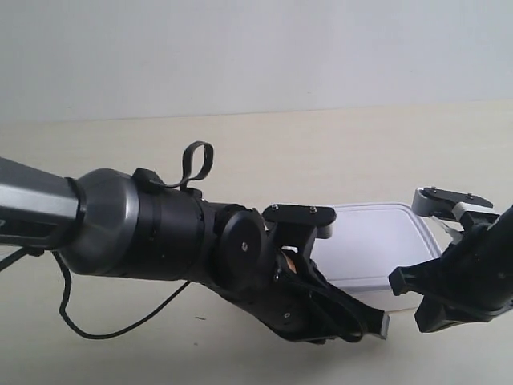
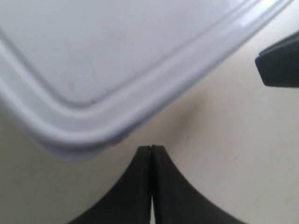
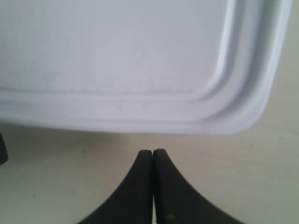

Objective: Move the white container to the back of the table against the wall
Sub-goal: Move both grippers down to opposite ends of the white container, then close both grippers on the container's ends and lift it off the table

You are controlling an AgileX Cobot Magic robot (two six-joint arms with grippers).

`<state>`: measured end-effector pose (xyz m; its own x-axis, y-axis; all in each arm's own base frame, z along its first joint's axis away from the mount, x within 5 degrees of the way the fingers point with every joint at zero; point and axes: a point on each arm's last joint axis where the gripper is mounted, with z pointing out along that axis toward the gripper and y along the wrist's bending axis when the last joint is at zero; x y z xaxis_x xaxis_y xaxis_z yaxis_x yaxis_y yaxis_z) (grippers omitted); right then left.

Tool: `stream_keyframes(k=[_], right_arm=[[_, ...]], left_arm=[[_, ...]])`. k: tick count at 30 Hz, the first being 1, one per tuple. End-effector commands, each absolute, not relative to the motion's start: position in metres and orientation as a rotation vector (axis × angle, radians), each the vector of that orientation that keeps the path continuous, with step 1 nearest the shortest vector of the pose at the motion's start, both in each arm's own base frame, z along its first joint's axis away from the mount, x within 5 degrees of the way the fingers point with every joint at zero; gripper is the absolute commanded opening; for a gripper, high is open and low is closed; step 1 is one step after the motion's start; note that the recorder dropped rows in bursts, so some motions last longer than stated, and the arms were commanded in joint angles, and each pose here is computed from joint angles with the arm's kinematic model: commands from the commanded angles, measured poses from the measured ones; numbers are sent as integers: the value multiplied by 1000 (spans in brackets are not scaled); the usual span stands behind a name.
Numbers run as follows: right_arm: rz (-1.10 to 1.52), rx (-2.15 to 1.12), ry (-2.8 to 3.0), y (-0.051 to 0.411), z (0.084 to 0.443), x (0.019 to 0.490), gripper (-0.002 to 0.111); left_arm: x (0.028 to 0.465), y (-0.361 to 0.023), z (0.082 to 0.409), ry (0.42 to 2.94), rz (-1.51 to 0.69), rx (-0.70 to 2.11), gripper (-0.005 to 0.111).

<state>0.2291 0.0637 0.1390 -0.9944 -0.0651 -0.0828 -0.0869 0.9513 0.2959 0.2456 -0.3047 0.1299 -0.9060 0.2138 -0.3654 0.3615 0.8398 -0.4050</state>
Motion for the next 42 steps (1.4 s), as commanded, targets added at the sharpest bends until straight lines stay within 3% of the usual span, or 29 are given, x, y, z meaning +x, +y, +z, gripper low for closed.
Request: stream_keyframes(k=[1, 42], right_arm=[[442, -104, 2985, 62, 139, 234, 0], [328, -21, 2780, 60, 135, 280, 0]], left_arm=[[259, -299, 132, 2676, -682, 373, 0], [301, -294, 123, 2562, -599, 394, 0]])
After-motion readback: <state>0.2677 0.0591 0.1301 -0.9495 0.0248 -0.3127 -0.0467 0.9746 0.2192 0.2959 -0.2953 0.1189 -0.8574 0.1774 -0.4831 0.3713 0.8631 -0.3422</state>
